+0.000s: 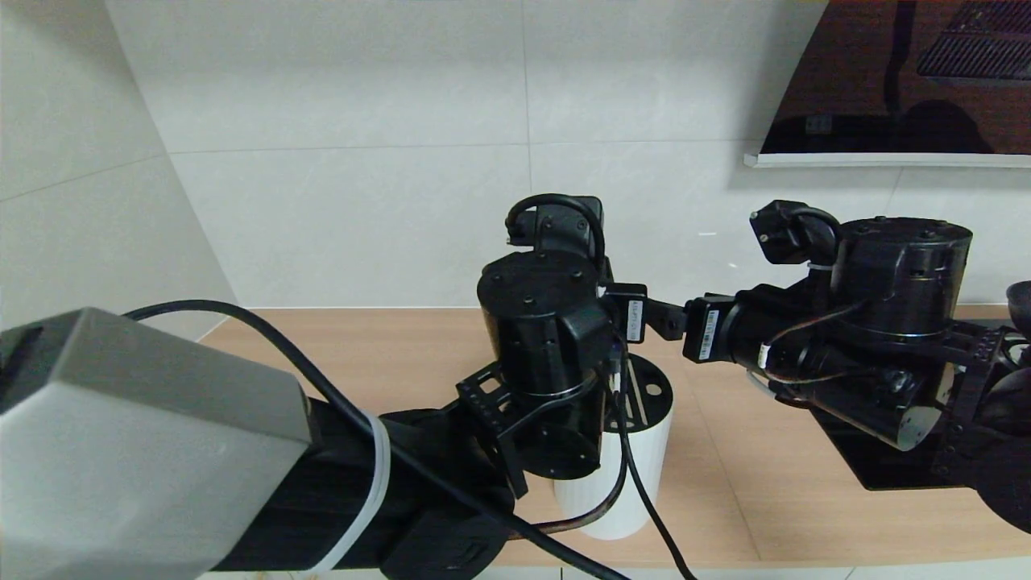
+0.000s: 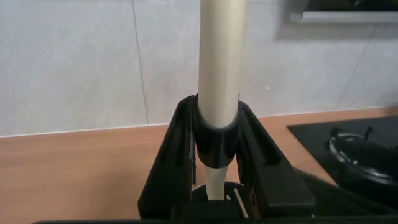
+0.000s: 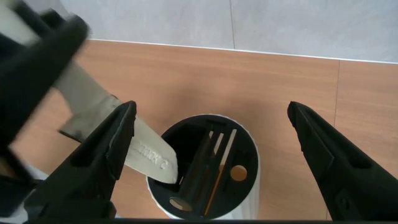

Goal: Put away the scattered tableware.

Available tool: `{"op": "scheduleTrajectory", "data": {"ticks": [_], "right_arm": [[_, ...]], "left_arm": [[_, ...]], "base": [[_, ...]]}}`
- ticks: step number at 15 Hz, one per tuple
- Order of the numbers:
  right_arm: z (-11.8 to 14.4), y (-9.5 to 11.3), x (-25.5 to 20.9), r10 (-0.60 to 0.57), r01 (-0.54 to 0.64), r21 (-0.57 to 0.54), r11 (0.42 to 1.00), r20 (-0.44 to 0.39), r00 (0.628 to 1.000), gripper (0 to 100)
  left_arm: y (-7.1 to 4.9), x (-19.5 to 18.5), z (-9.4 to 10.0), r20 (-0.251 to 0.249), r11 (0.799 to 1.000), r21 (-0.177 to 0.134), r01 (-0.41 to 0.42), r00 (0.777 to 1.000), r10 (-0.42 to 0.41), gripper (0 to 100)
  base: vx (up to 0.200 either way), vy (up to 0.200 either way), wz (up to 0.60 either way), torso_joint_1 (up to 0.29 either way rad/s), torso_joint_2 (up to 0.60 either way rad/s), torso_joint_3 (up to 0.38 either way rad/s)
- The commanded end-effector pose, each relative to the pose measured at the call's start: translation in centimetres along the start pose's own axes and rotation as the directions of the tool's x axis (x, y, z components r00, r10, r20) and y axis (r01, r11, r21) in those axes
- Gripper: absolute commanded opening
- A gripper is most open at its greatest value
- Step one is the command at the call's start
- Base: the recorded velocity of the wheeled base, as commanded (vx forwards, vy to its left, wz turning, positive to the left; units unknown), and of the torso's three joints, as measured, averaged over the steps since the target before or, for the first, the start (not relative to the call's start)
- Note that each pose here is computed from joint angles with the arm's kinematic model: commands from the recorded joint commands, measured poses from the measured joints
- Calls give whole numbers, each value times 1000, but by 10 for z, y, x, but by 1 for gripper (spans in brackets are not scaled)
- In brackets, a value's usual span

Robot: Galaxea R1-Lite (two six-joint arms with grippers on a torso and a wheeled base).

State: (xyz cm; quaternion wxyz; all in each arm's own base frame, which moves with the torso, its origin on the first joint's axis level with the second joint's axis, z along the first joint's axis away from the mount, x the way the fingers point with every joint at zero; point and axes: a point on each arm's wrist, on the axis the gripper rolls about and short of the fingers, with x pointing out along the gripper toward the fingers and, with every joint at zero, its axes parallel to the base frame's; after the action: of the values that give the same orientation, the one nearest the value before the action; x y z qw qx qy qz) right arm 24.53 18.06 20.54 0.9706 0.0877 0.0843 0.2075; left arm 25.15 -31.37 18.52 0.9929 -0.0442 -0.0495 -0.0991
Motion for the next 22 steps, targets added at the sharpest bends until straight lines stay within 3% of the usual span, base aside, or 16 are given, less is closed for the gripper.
{"op": "scheduleTrajectory", "data": {"ticks": [1, 11, 16, 22], "right_arm": [[-1, 0, 1, -1, 1, -1, 1000, -2, 1000, 100], [-3, 0, 3, -2, 2, -3, 1000, -12, 1000, 100], [-5, 0, 4, -5, 5, -4, 1000, -17, 1000, 100], [-8, -1, 6, -7, 7, -6, 1000, -27, 1000, 100]], "left_arm": [[-4, 2, -12, -14, 1000, 10, 4, 1000, -4, 0], [-8, 1, -50, -88, 999, 37, 13, 996, -10, 0], [-9, 1, -78, -142, 997, 80, 17, 990, -5, 0], [-10, 2, -102, -184, 995, 102, 19, 983, 0, 0]], "base": [[0, 0, 0, 0, 0, 0], [0, 0, 0, 0, 0, 0], [0, 0, 0, 0, 0, 0], [0, 0, 0, 0, 0, 0]]}}
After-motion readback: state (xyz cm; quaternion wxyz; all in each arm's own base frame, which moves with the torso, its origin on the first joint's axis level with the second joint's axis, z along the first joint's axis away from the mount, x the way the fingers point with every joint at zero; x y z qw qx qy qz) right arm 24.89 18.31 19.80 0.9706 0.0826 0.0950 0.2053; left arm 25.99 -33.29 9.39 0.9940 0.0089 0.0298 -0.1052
